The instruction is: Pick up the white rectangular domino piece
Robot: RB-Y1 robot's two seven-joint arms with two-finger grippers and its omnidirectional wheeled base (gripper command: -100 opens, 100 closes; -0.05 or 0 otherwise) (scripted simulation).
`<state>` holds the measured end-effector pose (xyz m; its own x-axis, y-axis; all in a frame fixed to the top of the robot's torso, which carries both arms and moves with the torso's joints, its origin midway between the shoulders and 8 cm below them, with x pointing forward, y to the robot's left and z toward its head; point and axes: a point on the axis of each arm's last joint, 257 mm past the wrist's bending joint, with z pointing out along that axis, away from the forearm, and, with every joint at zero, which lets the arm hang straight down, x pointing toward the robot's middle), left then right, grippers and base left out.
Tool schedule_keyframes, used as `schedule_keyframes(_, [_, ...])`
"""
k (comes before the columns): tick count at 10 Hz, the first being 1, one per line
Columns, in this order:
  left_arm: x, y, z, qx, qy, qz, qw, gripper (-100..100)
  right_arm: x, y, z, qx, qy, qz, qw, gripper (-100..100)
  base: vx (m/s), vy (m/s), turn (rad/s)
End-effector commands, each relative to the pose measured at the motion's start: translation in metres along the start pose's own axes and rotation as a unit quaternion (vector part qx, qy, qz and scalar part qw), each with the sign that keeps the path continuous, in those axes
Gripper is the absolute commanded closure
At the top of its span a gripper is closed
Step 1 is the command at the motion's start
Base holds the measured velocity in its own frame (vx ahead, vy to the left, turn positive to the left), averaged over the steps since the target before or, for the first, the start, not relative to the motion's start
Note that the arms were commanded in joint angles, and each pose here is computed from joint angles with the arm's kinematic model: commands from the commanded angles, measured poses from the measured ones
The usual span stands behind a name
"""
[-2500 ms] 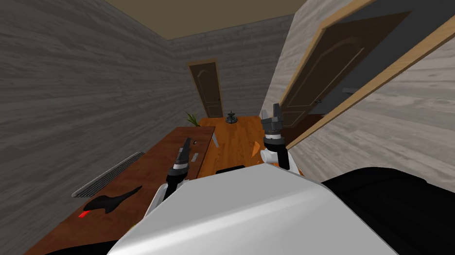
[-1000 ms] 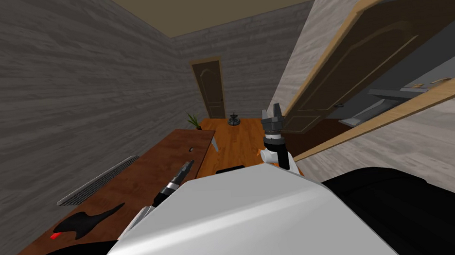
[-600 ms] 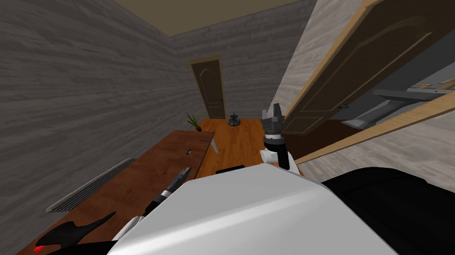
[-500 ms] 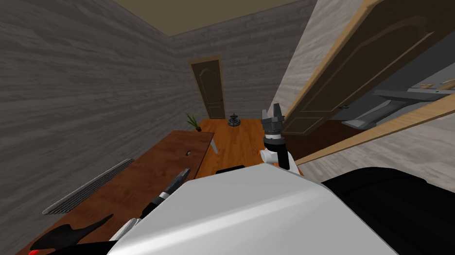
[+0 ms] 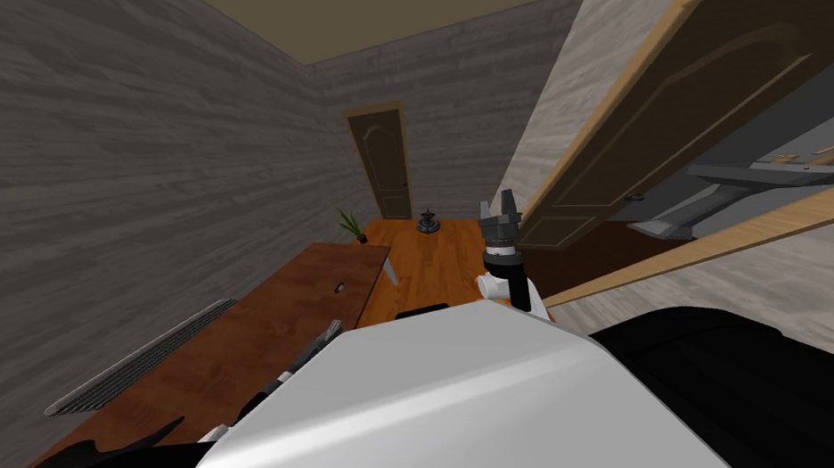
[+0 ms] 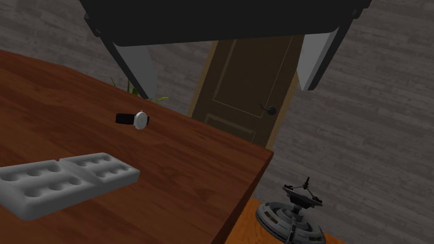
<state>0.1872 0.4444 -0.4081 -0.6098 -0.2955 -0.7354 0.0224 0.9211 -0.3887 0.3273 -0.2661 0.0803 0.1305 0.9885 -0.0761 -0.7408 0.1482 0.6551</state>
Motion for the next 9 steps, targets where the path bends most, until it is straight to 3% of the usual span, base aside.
schedule_keyframes(1, [0.016, 0.017, -0.013, -0.019, 0.022, 0.002, 0.9996, -100, 0.000, 0.000, 0.000, 0.000, 0.000, 0.000, 1.0000, 0, 0.097, -0.046, -0.009])
schedule_keyframes(2, [0.028, 0.031, -0.024, -0.028, 0.051, 0.019, 0.9981, -100, 0.000, 0.000, 0.000, 0.000, 0.000, 0.000, 1.0000, 0, 0.094, -0.033, -0.040])
schedule_keyframes(4, [0.036, 0.042, -0.031, -0.042, 0.058, 0.013, 0.9973, -100, 0.000, 0.000, 0.000, 0.000, 0.000, 0.000, 1.0000, 0, 0.060, -0.016, -0.007])
schedule_keyframes(5, [0.047, 0.055, -0.043, -0.051, 0.087, 0.029, 0.9945, -100, 0.000, 0.000, 0.000, 0.000, 0.000, 0.000, 1.0000, 0, 0.067, -0.042, -0.047])
schedule_keyframes(6, [0.051, 0.061, -0.047, -0.059, 0.091, 0.026, 0.9938, -100, 0.000, 0.000, 0.000, 0.000, 0.000, 0.000, 1.0000, 0, 0.077, -0.044, -0.026])
schedule_keyframes(7, [0.064, 0.077, -0.062, -0.072, 0.121, 0.039, 0.9893, -100, 0.000, 0.000, 0.000, 0.000, 0.000, 0.000, 1.0000, 0, 0.094, -0.046, -0.068])
schedule_keyframes(9, [0.070, 0.086, -0.070, -0.083, 0.127, 0.034, 0.9878, -100, 0.000, 0.000, 0.000, 0.000, 0.000, 0.000, 1.0000, 0, 0.063, -0.027, -0.008])
